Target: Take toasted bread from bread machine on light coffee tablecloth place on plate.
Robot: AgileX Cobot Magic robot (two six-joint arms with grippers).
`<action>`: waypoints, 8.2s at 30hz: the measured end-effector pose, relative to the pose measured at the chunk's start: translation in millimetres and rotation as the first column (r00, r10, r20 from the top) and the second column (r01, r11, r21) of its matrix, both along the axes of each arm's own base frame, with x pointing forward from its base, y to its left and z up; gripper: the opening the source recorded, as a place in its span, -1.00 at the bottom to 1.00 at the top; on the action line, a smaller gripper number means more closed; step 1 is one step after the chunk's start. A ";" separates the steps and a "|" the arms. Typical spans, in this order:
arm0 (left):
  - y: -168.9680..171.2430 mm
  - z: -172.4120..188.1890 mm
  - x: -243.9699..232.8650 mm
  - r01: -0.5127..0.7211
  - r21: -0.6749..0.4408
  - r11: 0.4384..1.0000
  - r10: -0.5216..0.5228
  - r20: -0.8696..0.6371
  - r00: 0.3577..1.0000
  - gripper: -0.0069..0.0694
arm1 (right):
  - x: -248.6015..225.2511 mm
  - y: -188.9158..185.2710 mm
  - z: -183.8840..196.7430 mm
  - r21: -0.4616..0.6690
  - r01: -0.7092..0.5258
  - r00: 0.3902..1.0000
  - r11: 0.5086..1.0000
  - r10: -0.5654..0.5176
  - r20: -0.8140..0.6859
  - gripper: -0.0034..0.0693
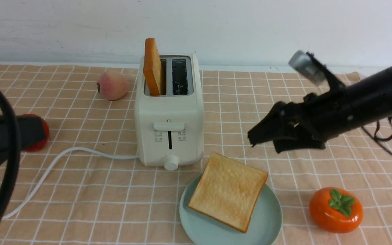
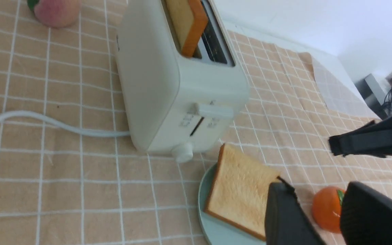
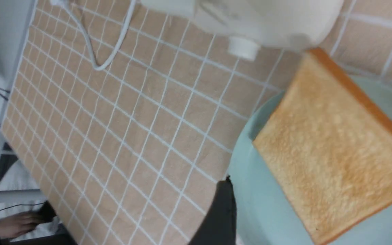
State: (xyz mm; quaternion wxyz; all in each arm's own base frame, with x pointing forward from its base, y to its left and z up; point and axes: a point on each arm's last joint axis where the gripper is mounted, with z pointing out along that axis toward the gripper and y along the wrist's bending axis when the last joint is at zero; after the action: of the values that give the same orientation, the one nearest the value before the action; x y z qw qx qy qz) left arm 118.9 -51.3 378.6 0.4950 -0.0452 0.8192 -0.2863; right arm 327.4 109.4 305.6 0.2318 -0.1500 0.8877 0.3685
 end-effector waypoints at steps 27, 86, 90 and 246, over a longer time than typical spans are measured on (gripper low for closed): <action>-76.5 -11.6 274.6 0.049 0.224 0.973 0.029 -0.330 0.943 0.18 | -121.2 3.2 143.3 -0.255 0.014 0.904 0.967 0.096 0.417 0.52; -134.7 -108.3 166.6 0.464 -0.271 0.843 -0.537 -0.378 0.754 -0.63 | -124.2 2.4 139.9 -0.281 -0.012 0.918 0.960 0.122 0.378 0.51; -151.3 -138.0 170.5 0.455 -0.262 0.851 -0.524 -0.360 0.772 -0.63 | -124.4 2.6 139.9 -0.279 -0.014 0.918 0.960 0.123 0.376 0.51; 45.5 -210.7 -67.3 -0.287 0.186 0.940 0.270 0.111 0.956 -0.76 | -284.2 -103.9 -62.9 0.008 0.541 0.513 0.841 -0.338 0.789 -0.74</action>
State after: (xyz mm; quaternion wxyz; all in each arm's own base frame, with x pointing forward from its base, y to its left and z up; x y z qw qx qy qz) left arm 51.7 -5.8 167.8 0.5663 -0.0989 0.8076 -0.1312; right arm 43.2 5.5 242.8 0.6505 -0.0864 0.7494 0.0886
